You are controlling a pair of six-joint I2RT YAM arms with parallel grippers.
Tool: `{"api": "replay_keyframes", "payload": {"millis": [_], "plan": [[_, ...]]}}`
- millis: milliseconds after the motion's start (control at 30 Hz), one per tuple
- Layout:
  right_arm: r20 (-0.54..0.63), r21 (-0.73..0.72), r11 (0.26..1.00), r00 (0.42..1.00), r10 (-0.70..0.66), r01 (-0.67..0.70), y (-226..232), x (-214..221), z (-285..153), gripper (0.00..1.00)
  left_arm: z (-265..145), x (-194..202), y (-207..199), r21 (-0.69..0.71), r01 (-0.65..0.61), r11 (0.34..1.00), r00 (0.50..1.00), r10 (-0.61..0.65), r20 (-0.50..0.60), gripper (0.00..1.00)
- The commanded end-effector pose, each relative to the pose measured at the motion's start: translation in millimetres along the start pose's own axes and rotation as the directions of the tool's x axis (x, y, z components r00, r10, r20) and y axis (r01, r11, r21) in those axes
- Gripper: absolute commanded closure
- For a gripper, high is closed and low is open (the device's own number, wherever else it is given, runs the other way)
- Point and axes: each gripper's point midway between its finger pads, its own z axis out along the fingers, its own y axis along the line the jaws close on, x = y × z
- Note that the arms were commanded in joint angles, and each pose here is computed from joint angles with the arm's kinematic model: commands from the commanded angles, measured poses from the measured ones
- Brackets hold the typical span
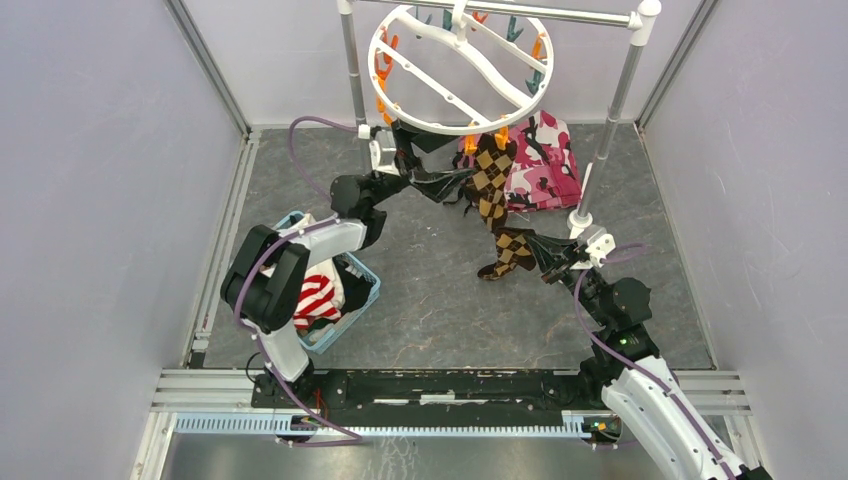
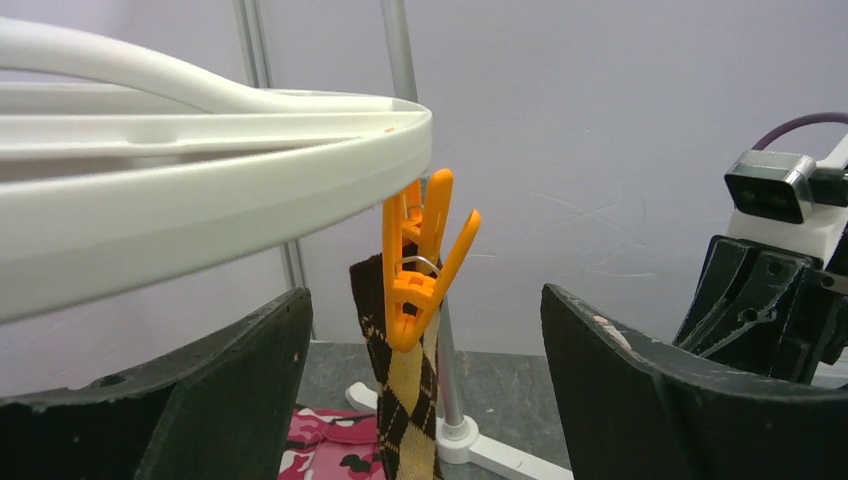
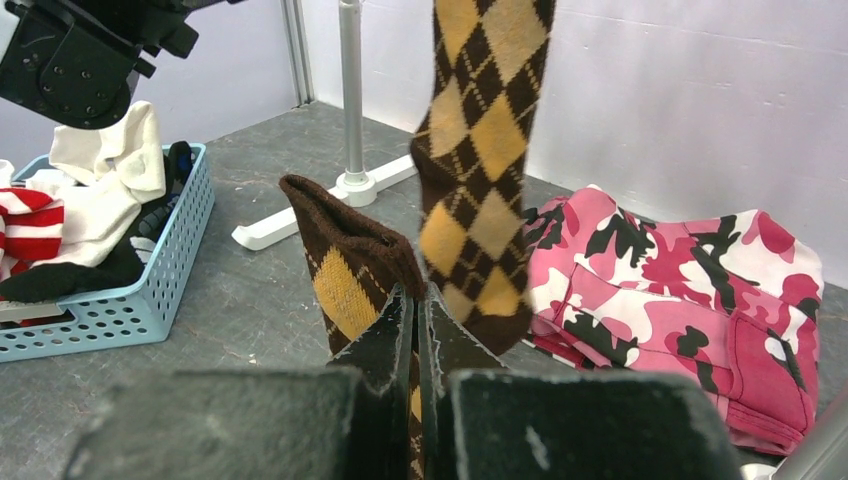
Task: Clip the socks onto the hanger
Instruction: Open the clamp at the hanger.
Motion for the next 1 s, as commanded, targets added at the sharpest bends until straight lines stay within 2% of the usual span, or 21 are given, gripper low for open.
{"api": "replay_keyframes", "payload": {"millis": [0, 467, 967], "plan": [[0.052, -0.012, 1.000, 0.999, -0.017, 0.017, 1.9, -13.5, 0.7, 1.00, 7.4, -60.4, -26.6, 0.010, -0.270, 0.963, 0.940, 0.262, 0.218, 0.10], [0.059, -0.011, 1.000, 0.998, -0.021, 0.022, 2.0, -15.9, -0.1, 1.00, 15.4, -71.8, -32.0, -0.061, -0.328, 0.943, 0.906, 0.332, 0.261, 0.11], [0.062, -0.013, 1.000, 0.998, -0.019, 0.020, 2.6, -15.6, -0.3, 1.00, 22.8, -67.4, -30.5, -0.099, -0.320, 0.942, 0.902, 0.335, 0.274, 0.13]]}}
